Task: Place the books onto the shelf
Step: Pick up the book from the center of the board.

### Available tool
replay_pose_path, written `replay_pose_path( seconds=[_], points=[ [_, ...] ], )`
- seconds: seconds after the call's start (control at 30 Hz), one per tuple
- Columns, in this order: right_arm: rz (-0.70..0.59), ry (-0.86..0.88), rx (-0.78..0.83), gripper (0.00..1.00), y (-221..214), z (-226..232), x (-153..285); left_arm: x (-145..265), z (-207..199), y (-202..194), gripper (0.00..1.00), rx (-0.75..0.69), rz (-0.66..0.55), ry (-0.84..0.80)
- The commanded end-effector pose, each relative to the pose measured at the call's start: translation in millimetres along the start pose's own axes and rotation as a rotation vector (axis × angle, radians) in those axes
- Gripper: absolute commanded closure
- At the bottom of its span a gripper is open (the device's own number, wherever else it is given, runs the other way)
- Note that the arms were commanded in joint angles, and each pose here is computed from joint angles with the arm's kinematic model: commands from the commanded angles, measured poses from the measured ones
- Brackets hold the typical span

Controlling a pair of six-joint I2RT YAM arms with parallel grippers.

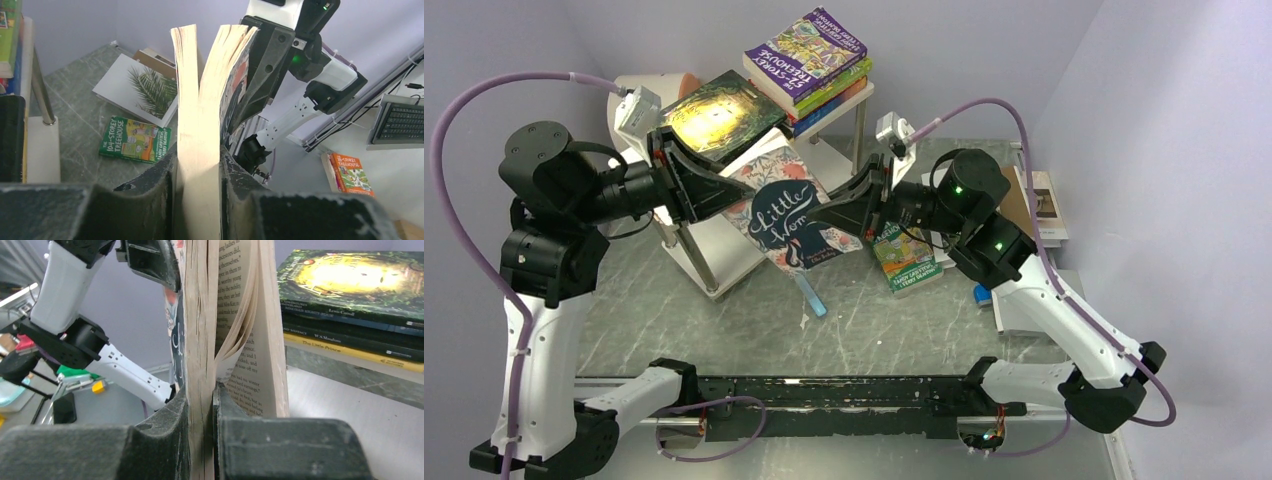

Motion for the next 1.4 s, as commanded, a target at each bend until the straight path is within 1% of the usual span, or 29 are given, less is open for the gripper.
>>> replay_pose_path(
  seconds=[0.0,0.1,0.13,0.27,0.33,0.4,0.53,0.6,0.73,0.87,0.93,1.0,1.07,1.17,1.2,1.23,1.27,1.3,1.37],
  points=[
    [-0.154,-0.109,0.01,0.79,22,0,0,1,-7,21,0.95,-0.036,-0.058,0.065],
    [-0.297,-0.227,-0.041,0.39,24,-3,10,2,-8,45,0.95,-0.044,-0.191,0.156],
    [-0.341,-0.262,-0.063,0.32,26,-4,13,1,-9,51,0.95,-0.04,-0.236,0.169],
    [-0.505,-0.436,-0.167,0.2,37,-9,25,1,-8,75,0.95,-0.001,-0.398,0.239],
    [-0.57,-0.472,-0.238,0.16,36,-11,28,1,-8,84,0.95,0.025,-0.473,0.259],
    [-0.602,-0.445,-0.334,0.14,29,-12,25,0,-7,89,0.95,0.063,-0.545,0.263],
    [-0.632,-0.306,-0.52,0.12,24,-12,8,-2,-2,98,0.95,0.166,-0.645,0.277],
    [-0.656,-0.246,-0.588,0.12,27,-13,0,-4,0,99,0.95,0.226,-0.683,0.274],
    [-0.681,-0.136,-0.658,0.11,39,-12,-16,-9,5,97,0.95,0.329,-0.712,0.244],
    [-0.703,-0.011,-0.67,0.12,51,-9,-26,-14,13,92,0.95,0.406,-0.701,0.237],
    [-0.713,0.034,-0.684,0.14,54,-9,-29,-16,14,92,0.95,0.42,-0.706,0.224],
    [-0.722,0.064,-0.689,0.21,57,-11,-30,-17,15,91,0.95,0.43,-0.706,0.209],
    [-0.727,0.082,-0.696,0.36,59,-15,-29,-19,18,90,0.95,0.433,-0.694,0.217],
    [-0.736,0.078,-0.691,0.64,62,-25,-23,-21,21,86,0.95,0.426,-0.647,0.233],
    [-0.731,0.071,-0.692,0.75,63,-30,-22,-21,20,85,0.9,0.407,-0.629,0.226],
    [-0.715,0.067,-0.681,0.85,65,-36,-18,-22,19,84,0.79,0.387,-0.604,0.217],
    [-0.701,0.07,-0.67,0.92,67,-42,-14,-23,19,82,0.66,0.361,-0.573,0.212],
    [-0.678,0.079,-0.657,0.98,68,-46,-10,-25,21,79,0.56,0.338,-0.527,0.21],
    [-0.619,0.096,-0.613,1.0,70,-53,-2,-27,21,75,0.4,0.295,-0.451,0.188]
  ],
)
Point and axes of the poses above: each gripper's point midway between its finger pads, its own x axis back along the fingers, its own z axis along the line the jaws close on, y = z × x, the point moved 10 cm from there along x, back along the fingers, and after that the axes turned 9 degrees about -x, right-handed, at the moved point
